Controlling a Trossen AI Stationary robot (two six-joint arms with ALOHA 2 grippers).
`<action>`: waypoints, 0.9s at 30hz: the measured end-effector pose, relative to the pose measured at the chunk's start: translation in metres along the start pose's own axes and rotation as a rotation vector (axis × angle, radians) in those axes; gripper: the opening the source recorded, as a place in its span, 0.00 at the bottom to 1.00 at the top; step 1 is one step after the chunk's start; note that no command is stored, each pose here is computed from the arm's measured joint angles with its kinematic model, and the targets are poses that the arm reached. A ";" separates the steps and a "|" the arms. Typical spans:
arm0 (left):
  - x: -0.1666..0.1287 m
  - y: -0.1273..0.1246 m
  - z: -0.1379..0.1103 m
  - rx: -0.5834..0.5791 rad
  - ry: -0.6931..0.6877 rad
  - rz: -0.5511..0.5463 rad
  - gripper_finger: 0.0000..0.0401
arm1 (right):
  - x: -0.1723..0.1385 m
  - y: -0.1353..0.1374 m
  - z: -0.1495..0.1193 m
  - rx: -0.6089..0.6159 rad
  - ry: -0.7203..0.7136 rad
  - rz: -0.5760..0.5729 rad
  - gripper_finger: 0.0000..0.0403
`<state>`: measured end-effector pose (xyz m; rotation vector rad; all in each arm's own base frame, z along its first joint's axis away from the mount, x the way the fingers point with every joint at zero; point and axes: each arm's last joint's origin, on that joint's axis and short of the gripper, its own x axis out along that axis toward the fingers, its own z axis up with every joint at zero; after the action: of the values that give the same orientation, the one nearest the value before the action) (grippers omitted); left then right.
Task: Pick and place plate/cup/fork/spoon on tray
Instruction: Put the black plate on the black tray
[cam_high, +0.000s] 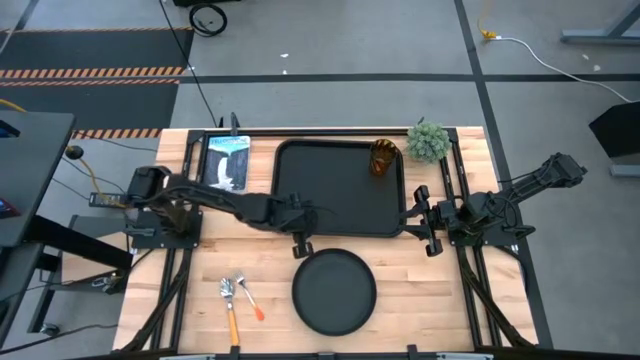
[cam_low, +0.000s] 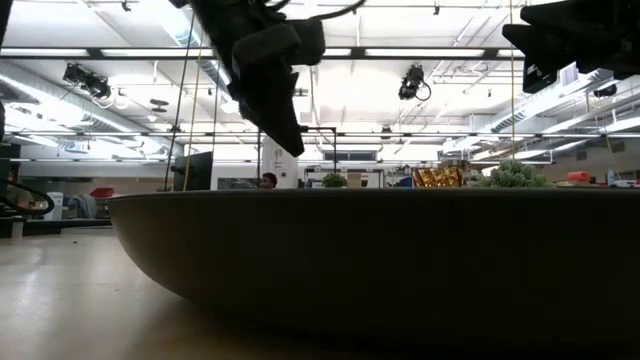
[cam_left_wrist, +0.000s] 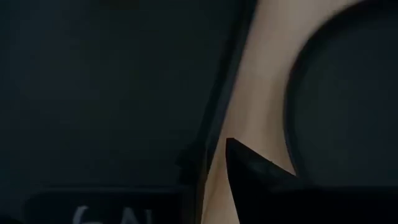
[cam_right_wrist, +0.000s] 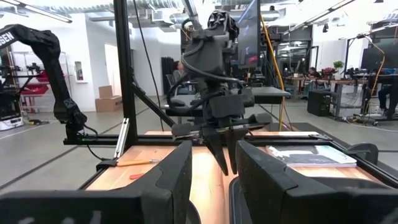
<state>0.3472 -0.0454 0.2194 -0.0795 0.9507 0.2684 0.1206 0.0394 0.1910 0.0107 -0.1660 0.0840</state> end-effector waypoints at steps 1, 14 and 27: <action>-0.001 -0.002 -0.003 -0.025 -0.016 0.013 0.19 | 0.000 0.000 0.000 0.000 0.000 0.000 0.33; -0.004 -0.026 -0.027 -0.380 -0.004 0.024 0.45 | 0.000 0.000 0.000 0.000 0.001 0.000 0.33; 0.010 -0.045 -0.039 -0.632 0.164 -0.104 0.46 | 0.000 0.000 0.000 0.000 0.001 0.000 0.33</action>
<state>0.3334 -0.0943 0.1861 -0.7380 0.9908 0.4634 0.1206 0.0394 0.1909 0.0104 -0.1652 0.0836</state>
